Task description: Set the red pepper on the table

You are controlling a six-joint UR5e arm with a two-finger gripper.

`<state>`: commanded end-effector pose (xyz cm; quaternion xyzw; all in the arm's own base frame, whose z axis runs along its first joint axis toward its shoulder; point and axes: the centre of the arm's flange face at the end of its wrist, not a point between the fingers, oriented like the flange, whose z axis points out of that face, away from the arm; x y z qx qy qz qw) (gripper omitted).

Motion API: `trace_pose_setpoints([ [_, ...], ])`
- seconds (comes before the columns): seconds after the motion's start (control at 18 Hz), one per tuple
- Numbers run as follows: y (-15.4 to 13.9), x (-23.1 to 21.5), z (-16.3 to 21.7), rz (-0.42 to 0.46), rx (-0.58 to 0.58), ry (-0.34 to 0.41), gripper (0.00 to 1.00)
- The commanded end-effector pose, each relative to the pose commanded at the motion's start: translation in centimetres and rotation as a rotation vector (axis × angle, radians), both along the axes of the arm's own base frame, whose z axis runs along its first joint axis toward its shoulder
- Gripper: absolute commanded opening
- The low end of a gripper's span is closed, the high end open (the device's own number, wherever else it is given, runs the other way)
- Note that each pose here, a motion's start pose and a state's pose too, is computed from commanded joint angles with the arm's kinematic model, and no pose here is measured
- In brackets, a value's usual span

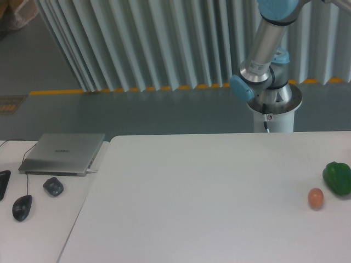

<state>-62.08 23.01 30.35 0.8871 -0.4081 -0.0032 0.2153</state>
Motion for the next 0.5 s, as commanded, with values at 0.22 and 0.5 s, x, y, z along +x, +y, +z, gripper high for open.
trace_pose_setpoints([
  [0.22, -0.1, -0.4, -1.2, 0.002, 0.001, 0.007, 1.00],
  [0.5, -0.3, -0.3, -2.0, 0.001, -0.034, 0.011, 1.00],
])
